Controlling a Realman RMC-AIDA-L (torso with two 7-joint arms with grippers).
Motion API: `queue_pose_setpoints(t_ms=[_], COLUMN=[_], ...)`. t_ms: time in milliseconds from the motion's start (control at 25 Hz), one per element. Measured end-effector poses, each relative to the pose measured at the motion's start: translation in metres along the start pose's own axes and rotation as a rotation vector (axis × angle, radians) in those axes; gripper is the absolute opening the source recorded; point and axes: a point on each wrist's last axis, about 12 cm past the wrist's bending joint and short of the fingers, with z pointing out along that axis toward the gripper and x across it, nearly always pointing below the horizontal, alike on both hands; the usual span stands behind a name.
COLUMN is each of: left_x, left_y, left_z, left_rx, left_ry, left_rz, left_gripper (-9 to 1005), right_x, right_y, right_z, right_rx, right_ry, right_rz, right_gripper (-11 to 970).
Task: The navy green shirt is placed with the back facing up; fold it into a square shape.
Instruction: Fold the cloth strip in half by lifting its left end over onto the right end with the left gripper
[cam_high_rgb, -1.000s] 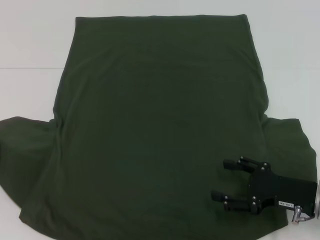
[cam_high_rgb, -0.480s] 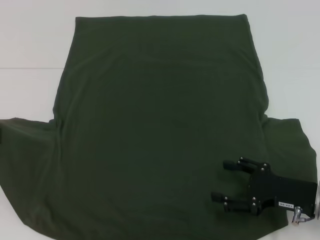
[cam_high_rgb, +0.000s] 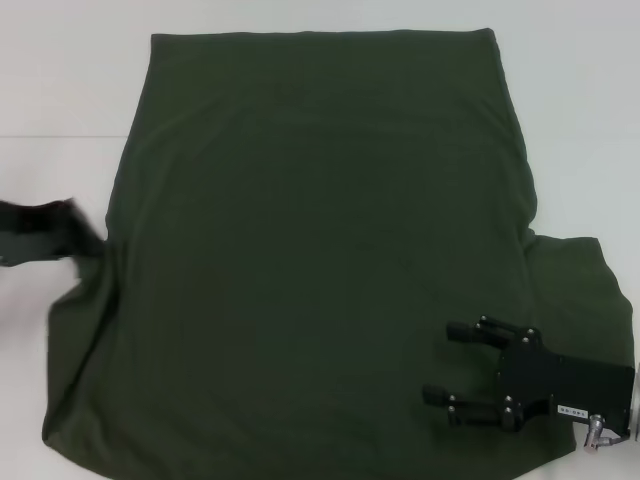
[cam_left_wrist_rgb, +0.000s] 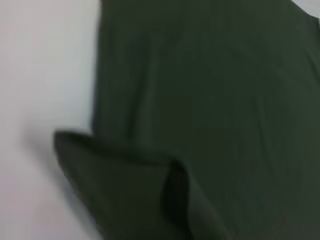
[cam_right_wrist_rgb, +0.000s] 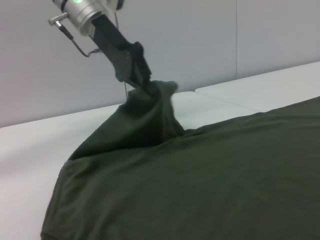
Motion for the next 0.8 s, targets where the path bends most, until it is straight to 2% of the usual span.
queue_pose_setpoints(t_ms=[120,280,560,680,800], left_x=[0.002,0.006,0.023,0.032,0.036], left_y=[-0.010,-0.015,-0.007,-0.007,-0.006], left_z=[0.014,0.029,0.054,0.062,0.063], left_rx=[0.021,0.035,0.055,0.115,0.150], left_ry=[0.017,0.011,0.024,0.047,0.043], left_rz=[0.003,-0.010,-0.090,-0.096,-0.094], left_gripper=[15,16,34,63,156], right_x=[0.000,0.000,0.000,0.000,0.000], right_y=[0.000,0.000,0.000,0.000,0.000], right_z=[0.000,0.000,0.000,0.000,0.000], right_rx=[-0.001,-0.001,-0.001,0.000,-0.001], right_ry=[0.000,0.000,-0.001,-0.002,-0.001], right_rz=[0.000,0.000,0.000,0.001,0.001], right_gripper=[907,907,907,907,907])
